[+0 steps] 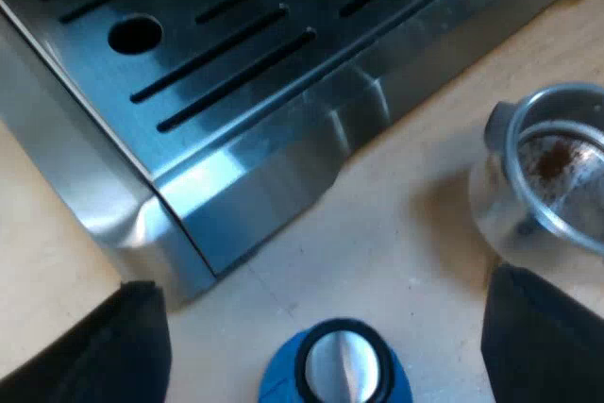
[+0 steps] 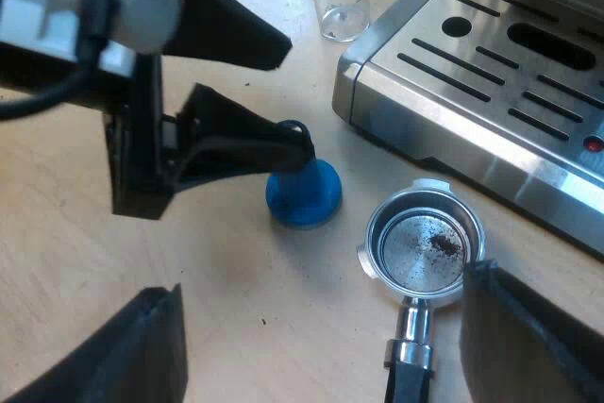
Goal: Grind coffee beans and then tamp
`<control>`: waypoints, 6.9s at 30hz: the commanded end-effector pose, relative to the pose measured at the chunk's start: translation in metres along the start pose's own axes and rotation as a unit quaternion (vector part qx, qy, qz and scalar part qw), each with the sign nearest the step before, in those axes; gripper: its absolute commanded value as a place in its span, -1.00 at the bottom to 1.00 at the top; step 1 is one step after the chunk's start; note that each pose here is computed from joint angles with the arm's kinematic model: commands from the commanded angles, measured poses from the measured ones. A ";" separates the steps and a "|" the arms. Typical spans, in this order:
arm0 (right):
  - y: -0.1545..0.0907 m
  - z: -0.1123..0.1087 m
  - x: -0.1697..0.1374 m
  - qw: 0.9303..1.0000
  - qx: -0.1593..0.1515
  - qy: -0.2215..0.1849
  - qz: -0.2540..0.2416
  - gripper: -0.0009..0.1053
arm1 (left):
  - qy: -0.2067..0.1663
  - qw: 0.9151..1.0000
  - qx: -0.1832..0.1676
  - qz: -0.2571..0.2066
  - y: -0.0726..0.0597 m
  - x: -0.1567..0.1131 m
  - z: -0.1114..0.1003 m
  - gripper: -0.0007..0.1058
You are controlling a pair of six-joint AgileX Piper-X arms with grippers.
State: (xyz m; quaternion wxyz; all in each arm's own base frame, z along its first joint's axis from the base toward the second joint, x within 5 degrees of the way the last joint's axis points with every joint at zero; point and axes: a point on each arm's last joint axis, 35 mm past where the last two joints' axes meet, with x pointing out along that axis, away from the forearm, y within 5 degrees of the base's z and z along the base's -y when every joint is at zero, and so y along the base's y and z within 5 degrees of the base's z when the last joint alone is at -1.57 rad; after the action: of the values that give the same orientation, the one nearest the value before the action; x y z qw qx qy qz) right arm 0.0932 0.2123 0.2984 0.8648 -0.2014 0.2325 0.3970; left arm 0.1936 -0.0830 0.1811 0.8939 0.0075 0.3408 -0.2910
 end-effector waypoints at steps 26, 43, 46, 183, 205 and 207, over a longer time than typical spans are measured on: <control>-0.001 0.004 -0.002 1.000 -0.004 -0.009 0.000 0.21 | 0.051 0.999 -0.018 -0.007 0.009 0.037 -0.019 -0.71; -0.001 0.004 -0.002 1.000 -0.004 -0.009 0.000 0.21 | 0.038 0.999 -0.014 -0.020 -0.003 -0.003 -0.008 -0.92; -0.001 0.004 -0.002 1.000 -0.004 -0.009 0.000 0.21 | 0.031 0.999 -0.012 -0.023 -0.007 -0.018 -0.006 -0.92; -0.029 -0.069 -0.006 0.999 0.035 0.027 0.016 0.21 | 0.060 0.988 0.129 -0.062 -0.084 0.040 0.066 -0.92; -0.029 -0.069 -0.006 0.999 0.035 0.027 0.016 0.21 | 0.087 0.986 0.125 -0.072 -0.083 0.039 0.058 -0.92; -0.029 -0.069 -0.006 0.999 0.035 0.027 0.016 0.21 | 0.090 0.985 0.125 -0.073 -0.082 0.040 0.055 -0.92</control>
State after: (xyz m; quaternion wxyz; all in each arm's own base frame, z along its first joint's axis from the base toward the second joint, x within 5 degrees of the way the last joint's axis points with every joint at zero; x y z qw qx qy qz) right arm 0.0959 0.1549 0.2489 0.8585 -0.1766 0.2756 0.3947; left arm 0.2085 -0.1831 0.2130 0.8287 0.1194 0.3848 -0.3885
